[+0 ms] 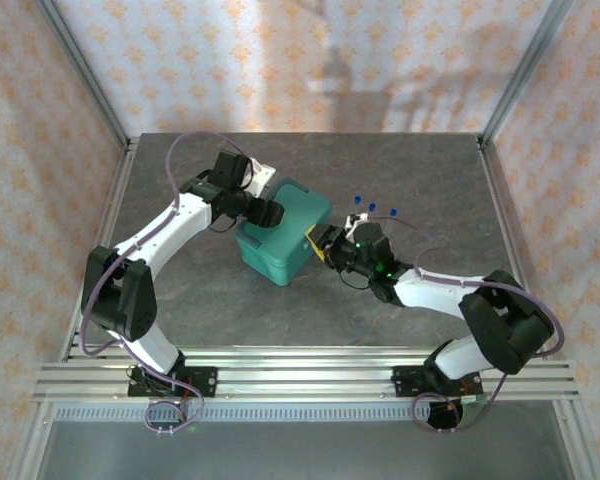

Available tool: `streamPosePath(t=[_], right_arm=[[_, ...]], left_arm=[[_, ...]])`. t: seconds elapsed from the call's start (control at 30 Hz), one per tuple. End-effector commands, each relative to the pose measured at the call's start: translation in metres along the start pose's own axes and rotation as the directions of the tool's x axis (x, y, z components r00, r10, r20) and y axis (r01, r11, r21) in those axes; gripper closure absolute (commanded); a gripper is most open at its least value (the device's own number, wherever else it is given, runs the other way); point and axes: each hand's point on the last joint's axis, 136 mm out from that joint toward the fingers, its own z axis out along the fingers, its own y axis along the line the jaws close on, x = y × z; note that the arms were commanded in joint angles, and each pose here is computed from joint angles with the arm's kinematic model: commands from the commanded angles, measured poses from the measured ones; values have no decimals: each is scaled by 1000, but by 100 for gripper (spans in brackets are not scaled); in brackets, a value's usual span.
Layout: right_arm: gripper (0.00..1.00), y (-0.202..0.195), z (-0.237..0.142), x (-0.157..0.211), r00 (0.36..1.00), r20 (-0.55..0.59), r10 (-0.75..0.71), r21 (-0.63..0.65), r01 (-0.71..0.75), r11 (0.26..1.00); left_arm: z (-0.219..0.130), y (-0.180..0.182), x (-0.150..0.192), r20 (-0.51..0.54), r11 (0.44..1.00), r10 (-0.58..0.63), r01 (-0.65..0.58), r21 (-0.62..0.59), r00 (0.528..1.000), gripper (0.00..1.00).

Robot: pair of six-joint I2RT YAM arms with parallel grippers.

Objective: Organize the chemistry lab equipment

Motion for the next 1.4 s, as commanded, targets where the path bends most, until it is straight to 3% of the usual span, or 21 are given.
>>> streamPosePath(t=[0.0, 0.77, 0.83, 1.03, 1.17, 1.37], right_arm=[[52, 24, 13, -9, 1000, 11, -27, -61, 28, 998], [48, 43, 52, -55, 989, -65, -135, -18, 135, 991], [44, 45, 49, -54, 986, -79, -149, -5, 149, 989], [23, 46, 14, -45, 970, -95, -222, 78, 230, 970], [19, 60, -23, -42, 945, -88, -315, 126, 324, 938], [14, 63, -93, -54, 880, -25, -474, 311, 458, 833]], left_arm=[[26, -13, 71, -251, 999, -18, 30, 44, 968, 25], [18, -17, 73, -246, 998, -20, 36, 61, 969, 25], [15, -18, 72, -242, 998, -16, 31, 59, 970, 25], [-6, -7, 55, -170, 1000, -7, 12, 29, 985, 25], [-30, 9, 32, -86, 999, -46, 48, 23, 995, 24], [-65, 33, 8, 19, 997, -69, 70, -23, 997, 22]])
